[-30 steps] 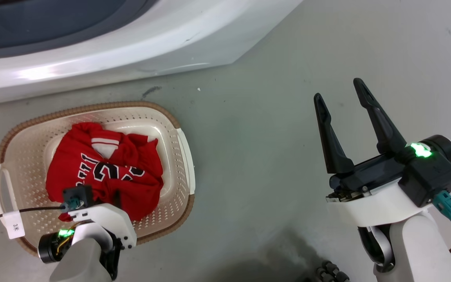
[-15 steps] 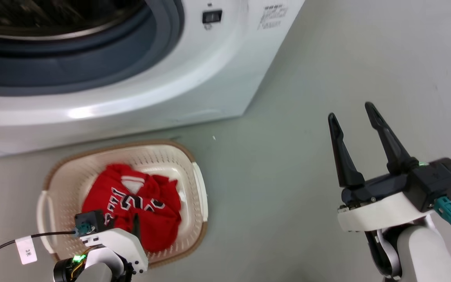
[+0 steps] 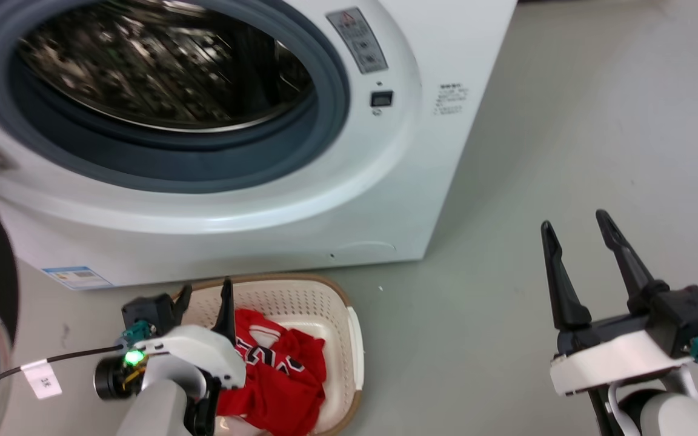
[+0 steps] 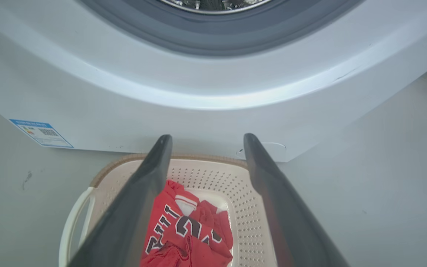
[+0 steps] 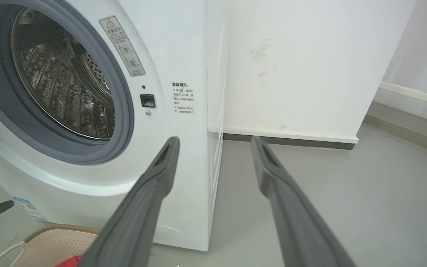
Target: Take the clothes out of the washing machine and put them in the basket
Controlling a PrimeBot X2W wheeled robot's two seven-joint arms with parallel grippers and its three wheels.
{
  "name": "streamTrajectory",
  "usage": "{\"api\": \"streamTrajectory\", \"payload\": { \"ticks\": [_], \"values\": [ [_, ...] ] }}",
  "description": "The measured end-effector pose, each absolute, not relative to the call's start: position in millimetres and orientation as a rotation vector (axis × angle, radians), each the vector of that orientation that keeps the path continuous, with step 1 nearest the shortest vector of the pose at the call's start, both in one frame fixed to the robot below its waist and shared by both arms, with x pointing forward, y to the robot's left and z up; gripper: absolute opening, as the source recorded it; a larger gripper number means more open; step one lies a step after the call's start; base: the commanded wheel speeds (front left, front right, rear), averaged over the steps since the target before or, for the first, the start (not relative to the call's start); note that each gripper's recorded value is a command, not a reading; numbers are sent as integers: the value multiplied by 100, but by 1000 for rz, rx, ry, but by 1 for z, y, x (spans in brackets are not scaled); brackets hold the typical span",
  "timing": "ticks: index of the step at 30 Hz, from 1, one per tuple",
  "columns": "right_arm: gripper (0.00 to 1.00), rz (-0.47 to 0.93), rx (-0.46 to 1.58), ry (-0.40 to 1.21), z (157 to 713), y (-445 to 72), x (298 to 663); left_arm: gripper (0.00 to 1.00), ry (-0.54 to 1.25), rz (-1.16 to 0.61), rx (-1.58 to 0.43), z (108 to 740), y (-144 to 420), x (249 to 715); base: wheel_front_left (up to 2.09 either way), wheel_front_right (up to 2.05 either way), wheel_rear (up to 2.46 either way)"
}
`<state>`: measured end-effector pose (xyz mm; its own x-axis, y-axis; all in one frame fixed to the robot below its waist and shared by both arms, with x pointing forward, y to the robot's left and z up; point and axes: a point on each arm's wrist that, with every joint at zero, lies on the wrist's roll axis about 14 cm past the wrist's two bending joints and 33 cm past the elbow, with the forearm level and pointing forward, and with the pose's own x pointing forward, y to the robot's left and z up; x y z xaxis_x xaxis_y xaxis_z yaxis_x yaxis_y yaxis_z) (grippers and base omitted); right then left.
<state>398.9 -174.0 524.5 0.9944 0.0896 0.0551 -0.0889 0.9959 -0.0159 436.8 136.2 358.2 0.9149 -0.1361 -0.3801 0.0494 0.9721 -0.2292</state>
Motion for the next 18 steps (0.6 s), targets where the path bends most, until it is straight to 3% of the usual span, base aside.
{"api": "streamTrajectory", "payload": {
  "ticks": [11,18],
  "values": [
    [100,123,-25,-96,548,-162,376,100,-37,-127,-82,498,149,435,0,0,0],
    [100,129,-10,-118,557,-160,360,100,-179,-105,-15,543,158,406,0,0,0]
  ]
}}
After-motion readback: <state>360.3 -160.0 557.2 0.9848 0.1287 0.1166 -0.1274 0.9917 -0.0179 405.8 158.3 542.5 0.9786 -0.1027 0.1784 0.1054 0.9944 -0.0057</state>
